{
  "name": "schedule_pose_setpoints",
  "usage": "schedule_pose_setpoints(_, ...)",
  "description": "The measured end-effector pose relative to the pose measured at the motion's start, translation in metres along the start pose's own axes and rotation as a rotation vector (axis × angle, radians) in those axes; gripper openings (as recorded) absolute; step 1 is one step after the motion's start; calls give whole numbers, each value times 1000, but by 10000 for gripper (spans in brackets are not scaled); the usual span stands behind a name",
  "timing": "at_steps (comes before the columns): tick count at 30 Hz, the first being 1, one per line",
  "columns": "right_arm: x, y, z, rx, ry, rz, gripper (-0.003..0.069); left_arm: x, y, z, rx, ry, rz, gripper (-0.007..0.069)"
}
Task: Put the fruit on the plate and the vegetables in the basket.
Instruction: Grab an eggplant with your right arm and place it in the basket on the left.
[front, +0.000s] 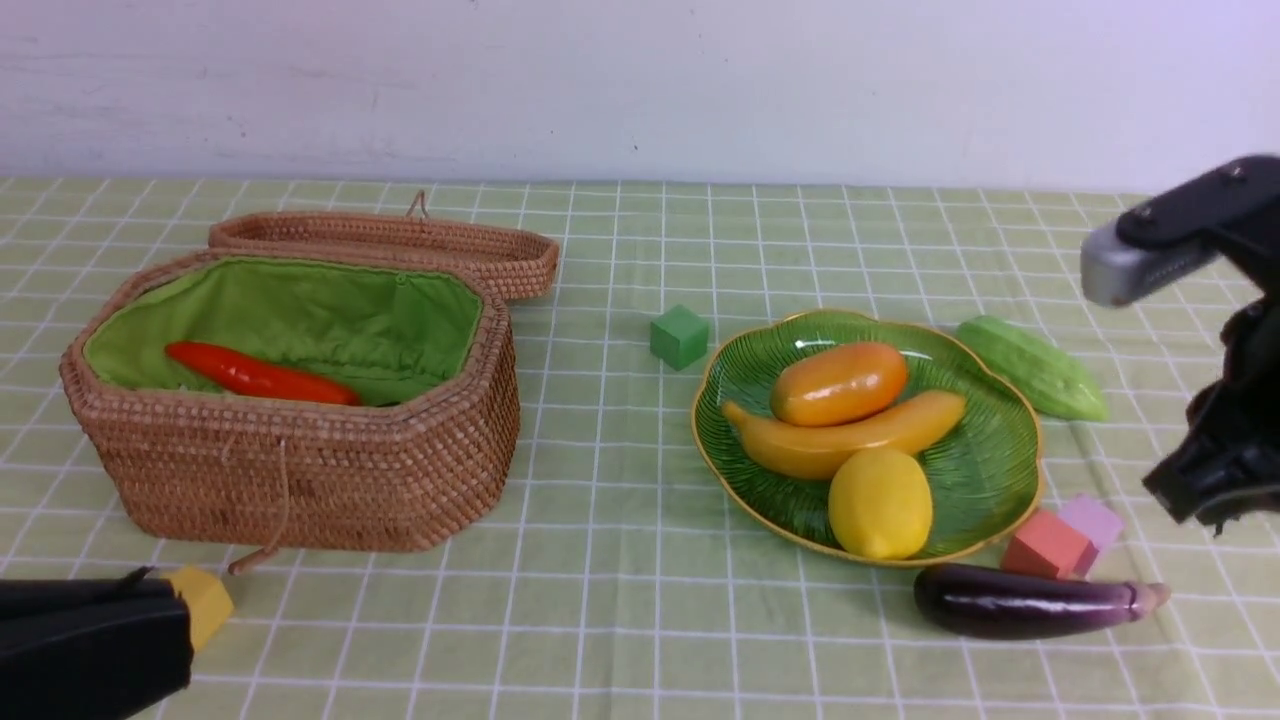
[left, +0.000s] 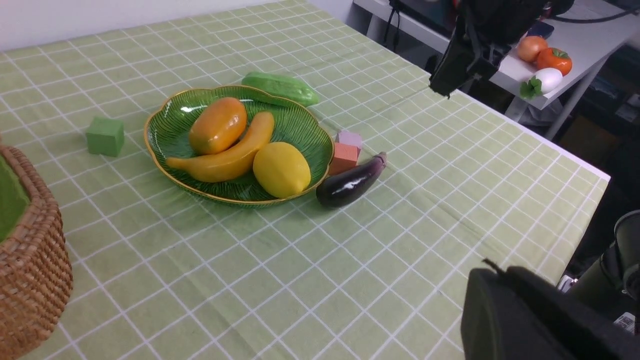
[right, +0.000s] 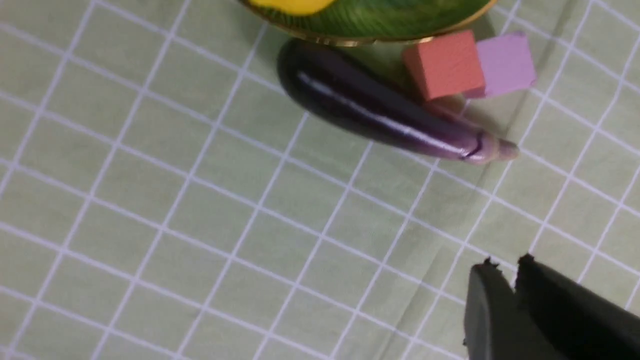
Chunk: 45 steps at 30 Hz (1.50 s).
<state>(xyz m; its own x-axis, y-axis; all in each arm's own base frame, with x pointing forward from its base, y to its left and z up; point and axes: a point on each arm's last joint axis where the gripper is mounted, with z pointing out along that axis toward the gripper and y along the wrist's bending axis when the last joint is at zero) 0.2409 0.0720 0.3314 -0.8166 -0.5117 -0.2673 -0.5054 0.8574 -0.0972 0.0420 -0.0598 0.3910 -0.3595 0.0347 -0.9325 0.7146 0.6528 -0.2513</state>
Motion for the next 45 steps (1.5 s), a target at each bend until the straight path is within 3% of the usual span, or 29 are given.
schedule_pose_setpoints(5,3,6,49,-91,47,-267,312,1,0,0,1,7,0,1)
schedule_pose_setpoints(7,4,9,77,-121,26,-409,443,1,0,0,2,14,0,3)
schedule_pose_setpoints(10,1,10,102,-118,-16,-531,550,3,0,0,3,32,0,5)
schedule_pose_setpoints(12,-4,9,112,-102,-38,-567,576,3,0,0,4,37,0,6)
schedule_pose_setpoints(18,-16,6,137,-61,-84,-613,547,4,0,0,5,43,1,7)
schedule_pose_setpoints(27,-15,1,162,-52,-9,-676,508,4,0,0,5,43,1,7)
schedule_pose_setpoints(45,-10,5,184,-143,85,-667,497,4,0,0,3,44,6,18)
